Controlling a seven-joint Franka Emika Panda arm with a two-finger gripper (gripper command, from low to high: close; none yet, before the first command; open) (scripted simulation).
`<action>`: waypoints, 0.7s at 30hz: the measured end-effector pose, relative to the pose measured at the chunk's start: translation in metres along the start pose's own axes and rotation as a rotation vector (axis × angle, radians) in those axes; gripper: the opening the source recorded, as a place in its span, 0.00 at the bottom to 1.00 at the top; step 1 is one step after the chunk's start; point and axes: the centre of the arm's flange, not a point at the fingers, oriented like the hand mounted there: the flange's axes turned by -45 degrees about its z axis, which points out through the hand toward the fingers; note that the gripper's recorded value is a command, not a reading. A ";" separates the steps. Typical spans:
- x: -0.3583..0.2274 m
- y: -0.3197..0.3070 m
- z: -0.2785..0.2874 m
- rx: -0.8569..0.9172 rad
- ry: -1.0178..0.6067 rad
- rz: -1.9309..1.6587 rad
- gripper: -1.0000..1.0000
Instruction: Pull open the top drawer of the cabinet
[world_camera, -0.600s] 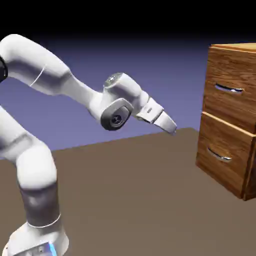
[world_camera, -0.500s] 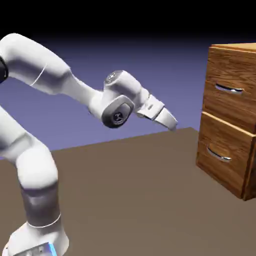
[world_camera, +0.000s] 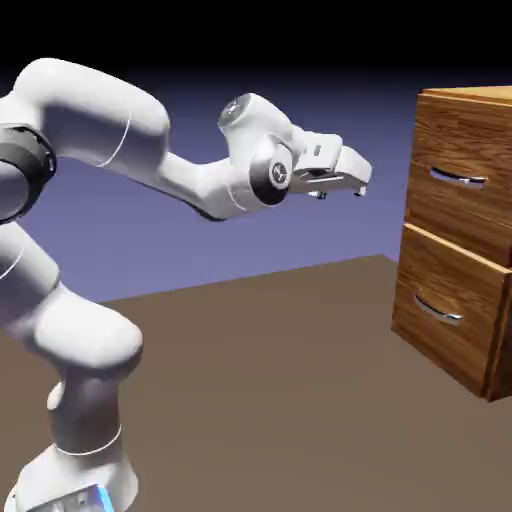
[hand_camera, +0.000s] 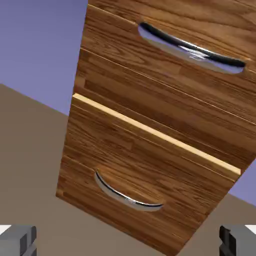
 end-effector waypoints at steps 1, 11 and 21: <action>0.003 0.001 0.001 -0.004 0.007 -0.022 0.50; 0.027 0.016 0.029 -0.082 0.057 -0.238 0.50; 0.038 0.027 0.081 -0.214 0.086 -0.464 0.50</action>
